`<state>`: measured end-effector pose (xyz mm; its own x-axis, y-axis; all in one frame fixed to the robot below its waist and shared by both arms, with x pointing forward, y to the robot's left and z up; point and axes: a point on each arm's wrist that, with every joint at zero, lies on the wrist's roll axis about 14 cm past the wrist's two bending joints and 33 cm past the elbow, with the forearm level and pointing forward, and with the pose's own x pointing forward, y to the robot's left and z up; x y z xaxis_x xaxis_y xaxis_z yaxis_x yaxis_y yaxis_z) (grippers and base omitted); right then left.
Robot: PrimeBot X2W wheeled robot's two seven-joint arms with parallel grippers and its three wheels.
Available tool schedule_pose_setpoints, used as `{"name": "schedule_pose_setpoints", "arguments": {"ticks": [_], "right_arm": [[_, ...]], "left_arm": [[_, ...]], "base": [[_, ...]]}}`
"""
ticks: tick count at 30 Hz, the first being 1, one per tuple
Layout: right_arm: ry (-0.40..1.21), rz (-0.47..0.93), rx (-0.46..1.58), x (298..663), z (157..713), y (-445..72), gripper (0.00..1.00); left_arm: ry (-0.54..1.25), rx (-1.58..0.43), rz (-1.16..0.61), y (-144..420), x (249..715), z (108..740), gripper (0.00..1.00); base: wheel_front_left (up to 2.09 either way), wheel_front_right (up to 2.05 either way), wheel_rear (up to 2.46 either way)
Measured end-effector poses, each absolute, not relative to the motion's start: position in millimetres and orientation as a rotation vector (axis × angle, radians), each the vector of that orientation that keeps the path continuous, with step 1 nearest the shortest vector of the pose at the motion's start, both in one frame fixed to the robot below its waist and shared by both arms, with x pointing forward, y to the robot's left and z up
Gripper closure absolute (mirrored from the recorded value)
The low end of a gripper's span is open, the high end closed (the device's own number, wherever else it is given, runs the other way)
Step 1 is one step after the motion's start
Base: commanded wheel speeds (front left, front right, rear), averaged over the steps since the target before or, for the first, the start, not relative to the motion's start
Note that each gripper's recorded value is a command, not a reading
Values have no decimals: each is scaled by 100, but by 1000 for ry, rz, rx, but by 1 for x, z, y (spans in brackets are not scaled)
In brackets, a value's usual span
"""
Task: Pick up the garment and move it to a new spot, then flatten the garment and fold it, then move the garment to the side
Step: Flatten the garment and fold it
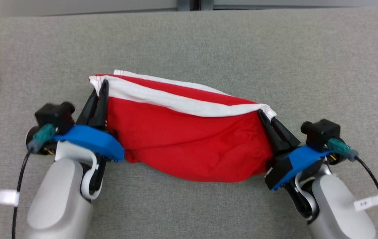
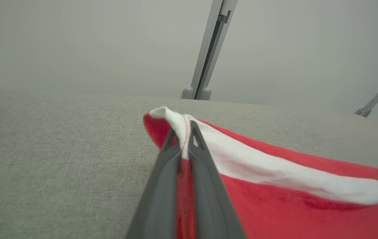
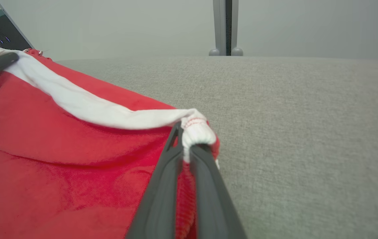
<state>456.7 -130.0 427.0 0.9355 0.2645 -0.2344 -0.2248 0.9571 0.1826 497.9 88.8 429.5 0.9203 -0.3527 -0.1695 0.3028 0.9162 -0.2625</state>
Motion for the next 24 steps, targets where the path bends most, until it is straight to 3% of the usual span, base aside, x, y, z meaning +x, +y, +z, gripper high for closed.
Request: {"name": "schedule_pose_setpoints", "arguments": {"ticks": [10,11,12,13,14,15,24], "right_arm": [[296,238,128,480,402,-130,100],[299,238,121,481,400,-130,95],[299,239,115,482,399,-130,80],[298,239,112,483,399,-130,64],[296,240,107,483,399,-130,9],[295,240,106,483,398,-129,0],[264,252,86,481,410,-124,0]], "left_arm": [[355,-180,-323,85,525,385,100],[360,-177,-325,83,526,384,100],[361,-176,-322,82,526,383,91],[360,-172,-326,81,527,383,62],[358,-170,-328,80,527,383,4],[351,-170,-330,79,528,385,0],[308,-183,-338,80,526,402,0]], "base": [[0,0,0],[0,0,0],[0,0,0],[0,0,0],[0,0,0],[0,0,0],[0,0,0]]}}
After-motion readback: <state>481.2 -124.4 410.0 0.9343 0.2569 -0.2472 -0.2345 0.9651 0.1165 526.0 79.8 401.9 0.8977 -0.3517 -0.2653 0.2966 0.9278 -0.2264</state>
